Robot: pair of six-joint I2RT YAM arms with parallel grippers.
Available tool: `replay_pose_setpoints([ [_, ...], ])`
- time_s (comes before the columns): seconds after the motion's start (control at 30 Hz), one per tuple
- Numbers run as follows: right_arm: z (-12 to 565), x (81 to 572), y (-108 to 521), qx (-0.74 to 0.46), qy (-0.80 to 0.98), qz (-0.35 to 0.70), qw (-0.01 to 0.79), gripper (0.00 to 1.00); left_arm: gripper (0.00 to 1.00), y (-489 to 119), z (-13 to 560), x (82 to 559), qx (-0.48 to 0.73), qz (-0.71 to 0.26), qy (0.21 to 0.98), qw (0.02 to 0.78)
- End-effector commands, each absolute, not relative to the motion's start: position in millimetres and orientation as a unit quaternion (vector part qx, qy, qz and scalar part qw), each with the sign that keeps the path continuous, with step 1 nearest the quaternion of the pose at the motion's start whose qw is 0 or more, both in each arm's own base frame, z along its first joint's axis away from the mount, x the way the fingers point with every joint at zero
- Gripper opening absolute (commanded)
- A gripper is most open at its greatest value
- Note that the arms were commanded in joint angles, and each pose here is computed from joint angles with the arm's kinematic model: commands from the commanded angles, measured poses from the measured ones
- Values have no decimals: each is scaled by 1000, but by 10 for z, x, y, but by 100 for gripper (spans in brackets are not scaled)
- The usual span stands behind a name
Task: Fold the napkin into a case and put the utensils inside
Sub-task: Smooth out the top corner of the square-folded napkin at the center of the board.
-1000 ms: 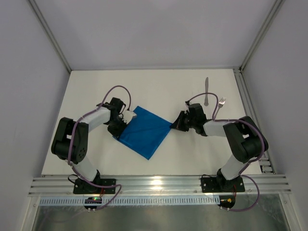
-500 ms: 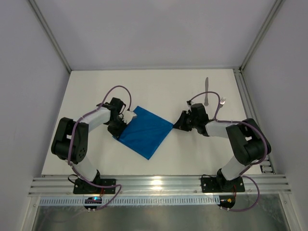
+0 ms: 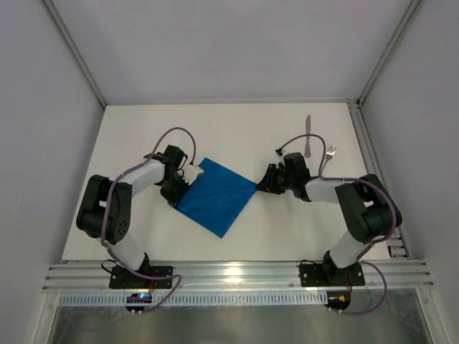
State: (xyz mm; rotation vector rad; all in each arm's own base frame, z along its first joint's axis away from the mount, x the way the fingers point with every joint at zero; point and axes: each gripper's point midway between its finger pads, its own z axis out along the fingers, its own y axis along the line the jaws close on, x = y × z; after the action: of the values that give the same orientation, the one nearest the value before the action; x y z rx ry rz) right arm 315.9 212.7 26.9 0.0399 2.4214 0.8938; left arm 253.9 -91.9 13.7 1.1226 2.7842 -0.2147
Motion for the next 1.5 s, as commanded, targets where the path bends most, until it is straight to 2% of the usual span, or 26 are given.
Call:
replay_pose_setpoints([
  [0.0, 421, 3364, 2200, -2, 885, 346, 313, 27, 4, -907, -11, 2524, 380, -70, 920, 63],
  [0.13, 366, 3398, 2218, -2, 885, 347, 310, 11, 4, -902, -15, 2524, 379, -68, 921, 62],
  [0.23, 328, 3403, 2228, 2, 885, 349, 307, 4, 4, -889, -18, 2515, 381, -66, 920, 60],
  [0.43, 319, 3430, 2211, -1, 887, 341, 311, 4, 3, -885, -12, 2502, 384, -67, 919, 60],
  [0.57, 447, 3418, 2219, -29, 887, 339, 312, 14, 6, -924, 92, 2536, 385, -73, 917, 75],
  [0.7, 746, 3352, 2161, -72, 882, 312, 345, 34, 13, -961, 264, 2611, 388, -75, 913, 97],
  [0.83, 1010, 3079, 2193, -141, 875, 278, 371, 43, 20, -1014, 446, 2653, 391, -83, 908, 125],
  [0.97, 1248, 2582, 2549, -279, 833, 280, 388, 46, 30, -1021, 585, 2672, 392, -83, 905, 143],
  [1.13, 1095, 1859, 3148, -444, 776, 300, 333, 46, 35, -1002, 695, 2655, 390, -81, 903, 162],
  [1.3, 779, 1667, 3429, -507, 769, 271, 282, 43, 36, -848, 679, 2645, 369, -66, 912, 163],
  [1.47, 631, 1513, 3574, -546, 754, 255, 262, 43, 37, -717, 595, 2694, 354, -53, 919, 164],
])
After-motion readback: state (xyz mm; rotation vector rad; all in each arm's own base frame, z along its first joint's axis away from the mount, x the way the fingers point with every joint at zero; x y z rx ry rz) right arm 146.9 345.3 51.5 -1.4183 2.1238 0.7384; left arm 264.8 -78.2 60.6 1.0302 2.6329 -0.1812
